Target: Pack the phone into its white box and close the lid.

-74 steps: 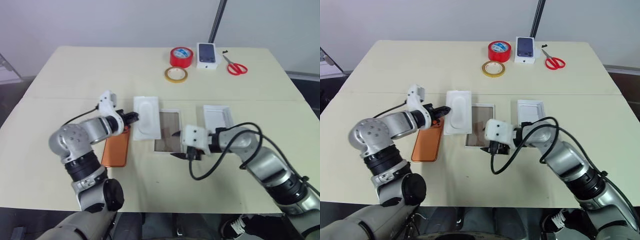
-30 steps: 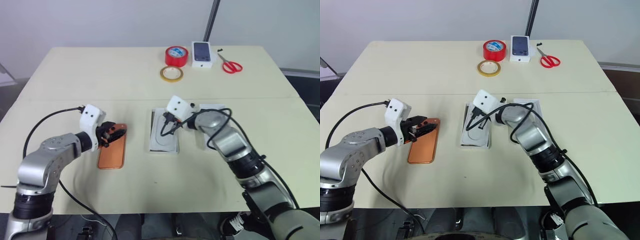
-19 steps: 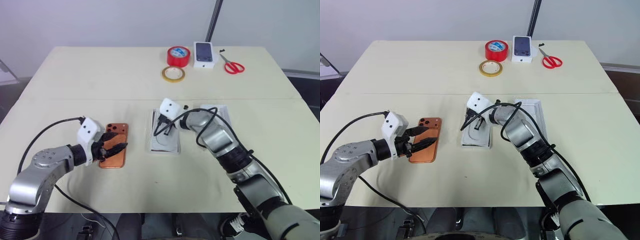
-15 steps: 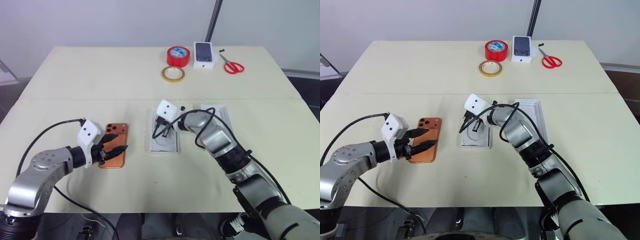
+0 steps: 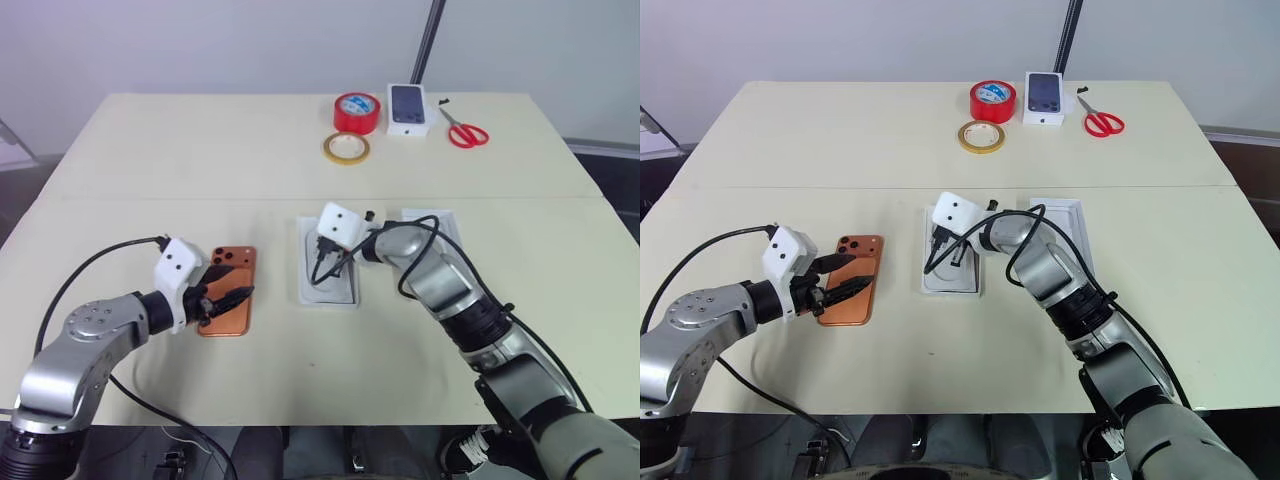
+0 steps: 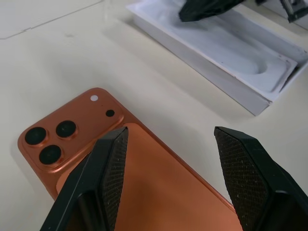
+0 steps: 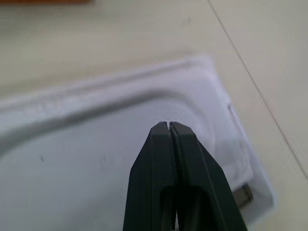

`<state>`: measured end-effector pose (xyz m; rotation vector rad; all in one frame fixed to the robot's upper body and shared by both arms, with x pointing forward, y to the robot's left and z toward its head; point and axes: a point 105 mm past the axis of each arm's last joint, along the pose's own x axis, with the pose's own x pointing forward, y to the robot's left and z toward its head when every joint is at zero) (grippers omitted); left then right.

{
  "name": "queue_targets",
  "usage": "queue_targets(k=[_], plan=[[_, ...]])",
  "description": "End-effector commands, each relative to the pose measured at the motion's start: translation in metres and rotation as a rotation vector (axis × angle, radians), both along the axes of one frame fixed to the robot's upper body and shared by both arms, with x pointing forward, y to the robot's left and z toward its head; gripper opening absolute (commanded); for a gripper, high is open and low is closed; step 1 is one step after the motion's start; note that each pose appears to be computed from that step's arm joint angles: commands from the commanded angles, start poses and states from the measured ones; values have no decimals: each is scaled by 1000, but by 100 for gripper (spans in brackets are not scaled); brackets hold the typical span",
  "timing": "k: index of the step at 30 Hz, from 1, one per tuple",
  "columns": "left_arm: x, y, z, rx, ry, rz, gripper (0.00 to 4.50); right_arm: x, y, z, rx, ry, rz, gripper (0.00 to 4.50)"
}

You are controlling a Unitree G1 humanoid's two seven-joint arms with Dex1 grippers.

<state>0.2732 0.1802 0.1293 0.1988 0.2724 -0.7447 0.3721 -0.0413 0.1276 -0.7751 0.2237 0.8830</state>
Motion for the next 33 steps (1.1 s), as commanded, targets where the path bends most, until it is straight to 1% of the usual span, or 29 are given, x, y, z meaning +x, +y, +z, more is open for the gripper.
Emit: queue_targets(k=[1,8,12,23,33], plan=[[0,-7,6,-15,-34,-23,298,3,-3,8,-31,-52,-16,7],[-6,-15,11,-36,-42,-73,298,6,-17,10,-143,-93,-38,7],[-7,-16,10,-32,-40,-80,298,4,-18,12,-155,-101,-33,7],[-7,-17,7,-22,-40,-79,298,-3,-4,35,-84,-140,0,7],[-8,-20,6,-24,-41,-82,298,1,15,21,-34,-102,18,7]])
